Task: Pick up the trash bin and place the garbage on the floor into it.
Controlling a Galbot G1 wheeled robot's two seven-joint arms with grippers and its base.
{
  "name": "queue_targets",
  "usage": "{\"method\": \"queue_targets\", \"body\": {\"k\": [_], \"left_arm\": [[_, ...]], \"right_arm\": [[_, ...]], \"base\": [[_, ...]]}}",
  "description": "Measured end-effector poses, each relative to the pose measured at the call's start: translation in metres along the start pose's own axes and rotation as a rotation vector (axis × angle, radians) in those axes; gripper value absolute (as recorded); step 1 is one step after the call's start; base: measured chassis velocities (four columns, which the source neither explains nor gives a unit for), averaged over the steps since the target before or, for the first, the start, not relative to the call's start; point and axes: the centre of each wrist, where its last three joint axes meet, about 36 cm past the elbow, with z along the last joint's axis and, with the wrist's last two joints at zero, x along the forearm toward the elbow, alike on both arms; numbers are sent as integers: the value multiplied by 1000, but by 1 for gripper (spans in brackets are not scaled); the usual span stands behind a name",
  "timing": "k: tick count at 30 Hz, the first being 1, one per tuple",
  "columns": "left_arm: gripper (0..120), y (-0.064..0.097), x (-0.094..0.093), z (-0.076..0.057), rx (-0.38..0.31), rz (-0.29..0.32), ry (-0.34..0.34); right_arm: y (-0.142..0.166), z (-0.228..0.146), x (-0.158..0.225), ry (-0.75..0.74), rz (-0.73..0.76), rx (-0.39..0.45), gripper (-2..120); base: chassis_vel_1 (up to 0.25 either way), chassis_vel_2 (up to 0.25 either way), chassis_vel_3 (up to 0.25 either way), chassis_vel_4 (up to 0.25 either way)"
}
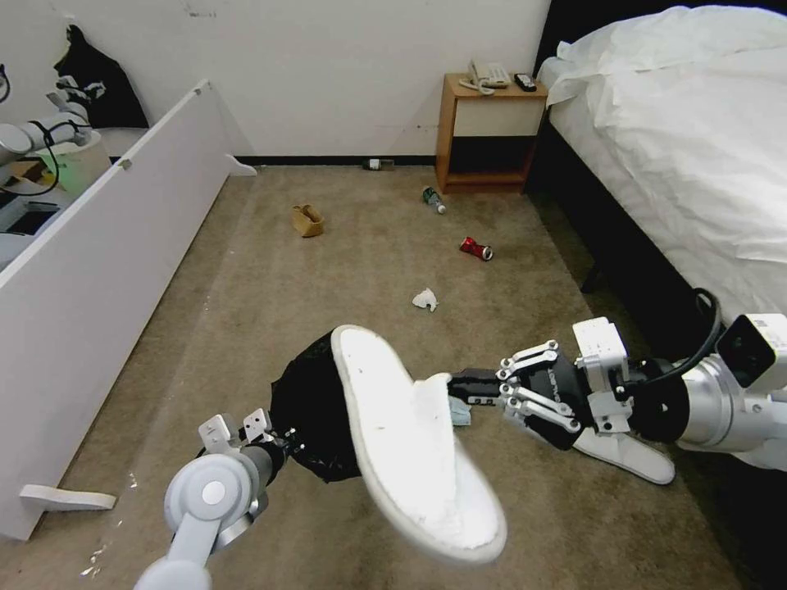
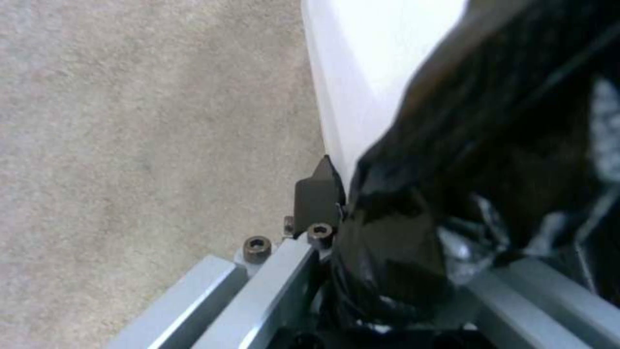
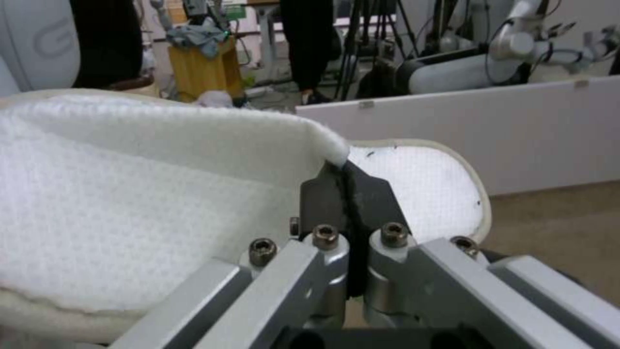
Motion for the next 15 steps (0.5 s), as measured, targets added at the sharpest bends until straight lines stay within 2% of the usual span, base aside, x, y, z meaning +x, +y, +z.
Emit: {"method": "queue_targets", "body": {"k": [15], "left_arm": [[0,-18,8,9,17,31,2]], "right_arm": [[24,19,-18,4,-55,-161,0]], "base": [[0,0,0,0]]}}
